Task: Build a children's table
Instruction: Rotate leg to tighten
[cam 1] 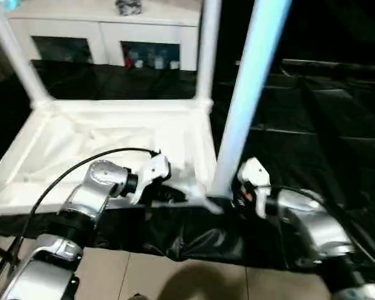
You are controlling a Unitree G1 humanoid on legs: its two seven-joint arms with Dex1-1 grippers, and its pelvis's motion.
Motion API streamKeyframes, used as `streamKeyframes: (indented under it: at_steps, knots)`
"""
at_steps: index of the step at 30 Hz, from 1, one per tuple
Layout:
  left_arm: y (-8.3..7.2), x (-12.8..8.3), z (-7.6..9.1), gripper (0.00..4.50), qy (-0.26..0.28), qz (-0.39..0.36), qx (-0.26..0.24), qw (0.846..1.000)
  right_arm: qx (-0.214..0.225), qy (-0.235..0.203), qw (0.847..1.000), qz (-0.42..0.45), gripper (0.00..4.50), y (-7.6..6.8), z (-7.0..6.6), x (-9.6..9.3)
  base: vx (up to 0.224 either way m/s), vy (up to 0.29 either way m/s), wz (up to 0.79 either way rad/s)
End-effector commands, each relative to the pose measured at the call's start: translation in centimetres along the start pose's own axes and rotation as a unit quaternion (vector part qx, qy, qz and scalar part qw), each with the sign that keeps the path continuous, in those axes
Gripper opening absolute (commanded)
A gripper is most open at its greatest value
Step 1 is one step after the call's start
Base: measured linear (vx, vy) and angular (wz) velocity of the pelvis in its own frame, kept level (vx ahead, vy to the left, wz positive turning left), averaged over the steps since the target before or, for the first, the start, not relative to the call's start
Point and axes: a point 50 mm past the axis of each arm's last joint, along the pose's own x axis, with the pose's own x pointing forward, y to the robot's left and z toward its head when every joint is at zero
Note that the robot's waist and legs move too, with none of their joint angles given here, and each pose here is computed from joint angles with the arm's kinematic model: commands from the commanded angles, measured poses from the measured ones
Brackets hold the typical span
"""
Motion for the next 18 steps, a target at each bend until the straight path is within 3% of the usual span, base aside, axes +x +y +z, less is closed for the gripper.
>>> streamKeyframes:
  at_steps: [1, 4, 9, 11, 16, 18]
  knots:
    - [0.3, 1.3, 1.7, 0.0, -0.024, 0.025, 0.01, 0.999, 0.018, 0.032, 0.999, -0.031, 2.62, 0.5, -1.2, 1.1, 0.0, 0.0, 0.0]
    - [0.0, 3.4, 2.6, 0.0, -0.042, 0.061, -0.012, 0.997, 0.048, 0.029, 0.993, -0.107, 2.61, 0.7, -1.1, 2.7, 0.0, 0.0, 0.0]
    - [-0.8, 5.3, 3.6, 0.0, -0.06, 0.072, -0.02, 0.995, 0.052, 0.015, 0.988, -0.142, 2.61, 1.3, -0.4, 4.3, 0.0, 0.0, 0.0]
    - [-1.3, 5.7, 3.8, 0.0, -0.063, 0.059, -0.016, 0.996, 0.06, 0.002, 0.989, -0.138, 3.17, 1.5, -0.1, 4.7, 0.0, 0.0, 0.0]
    - [-1.5, 5.3, 3.7, 0.0, -0.064, 0.036, -0.002, 0.997, 0.072, -0.012, 0.991, -0.116, 3.67, 1.4, 0.4, 4.4, 0.0, 0.0, 0.0]
    - [-1.4, 4.5, 3.2, 0.0, -0.06, 0.019, 0.006, 0.998, 0.034, -0.006, 0.995, -0.099, 3.83, 1.0, 0.4, 3.7, 0.0, 0.0, 0.0]
